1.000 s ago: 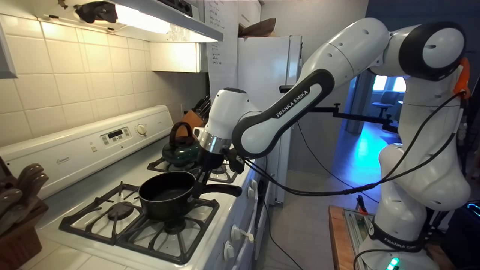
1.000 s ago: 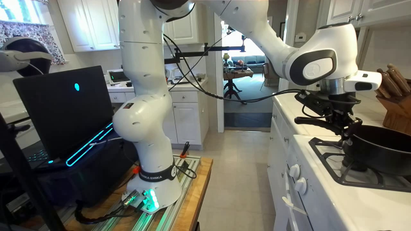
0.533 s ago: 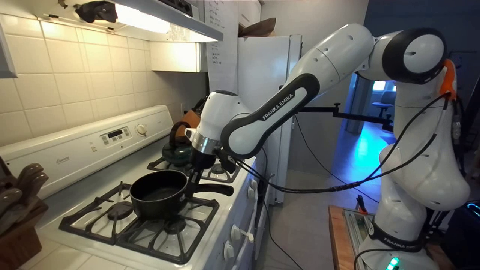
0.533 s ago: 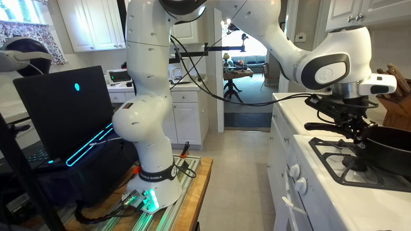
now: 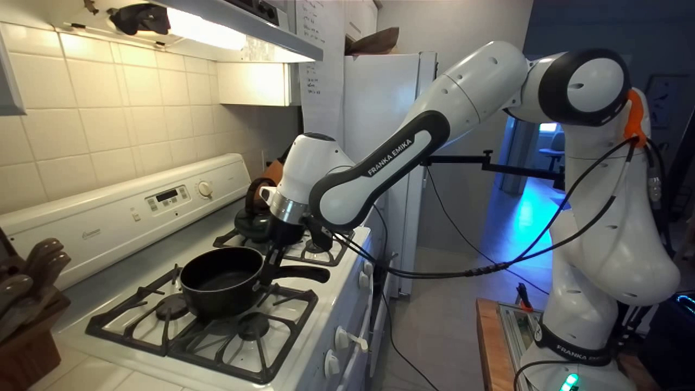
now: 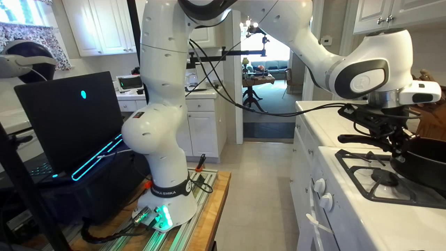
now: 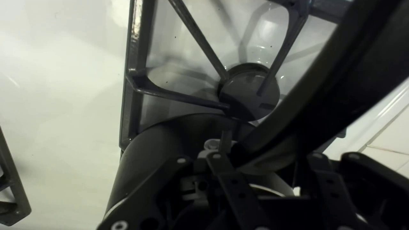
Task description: Move the black pot from the bottom stove plate to the top plate on the left
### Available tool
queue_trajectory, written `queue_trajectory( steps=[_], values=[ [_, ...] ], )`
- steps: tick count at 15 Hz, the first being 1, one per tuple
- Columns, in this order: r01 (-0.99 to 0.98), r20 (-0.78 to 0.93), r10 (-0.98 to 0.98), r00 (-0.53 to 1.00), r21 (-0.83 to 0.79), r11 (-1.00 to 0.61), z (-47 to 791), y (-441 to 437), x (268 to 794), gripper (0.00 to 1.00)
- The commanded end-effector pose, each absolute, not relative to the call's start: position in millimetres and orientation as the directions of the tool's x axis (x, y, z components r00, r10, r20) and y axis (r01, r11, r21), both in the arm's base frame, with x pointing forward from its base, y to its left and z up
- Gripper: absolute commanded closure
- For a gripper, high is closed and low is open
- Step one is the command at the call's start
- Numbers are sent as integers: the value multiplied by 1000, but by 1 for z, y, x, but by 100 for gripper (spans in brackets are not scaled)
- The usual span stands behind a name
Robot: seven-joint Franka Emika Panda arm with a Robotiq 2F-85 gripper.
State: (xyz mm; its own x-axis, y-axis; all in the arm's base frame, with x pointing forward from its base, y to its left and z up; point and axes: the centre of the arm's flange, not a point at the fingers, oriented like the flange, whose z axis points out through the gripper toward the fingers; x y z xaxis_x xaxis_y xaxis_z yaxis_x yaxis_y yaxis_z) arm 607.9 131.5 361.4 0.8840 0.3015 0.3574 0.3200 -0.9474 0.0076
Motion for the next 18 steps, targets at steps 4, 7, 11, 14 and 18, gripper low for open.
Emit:
queue_trajectory(
  steps=[4,7,11,14,18],
  values=[
    [320,357,302,884,8,-947,361,131,608,70],
    [320,357,302,884,8,-947,361,131,608,70],
    [328,382,318,868,40,-944,368,133,621,92],
    [339,396,329,857,48,-940,372,136,633,92],
    [356,408,349,844,61,-933,372,141,650,92]
  ],
)
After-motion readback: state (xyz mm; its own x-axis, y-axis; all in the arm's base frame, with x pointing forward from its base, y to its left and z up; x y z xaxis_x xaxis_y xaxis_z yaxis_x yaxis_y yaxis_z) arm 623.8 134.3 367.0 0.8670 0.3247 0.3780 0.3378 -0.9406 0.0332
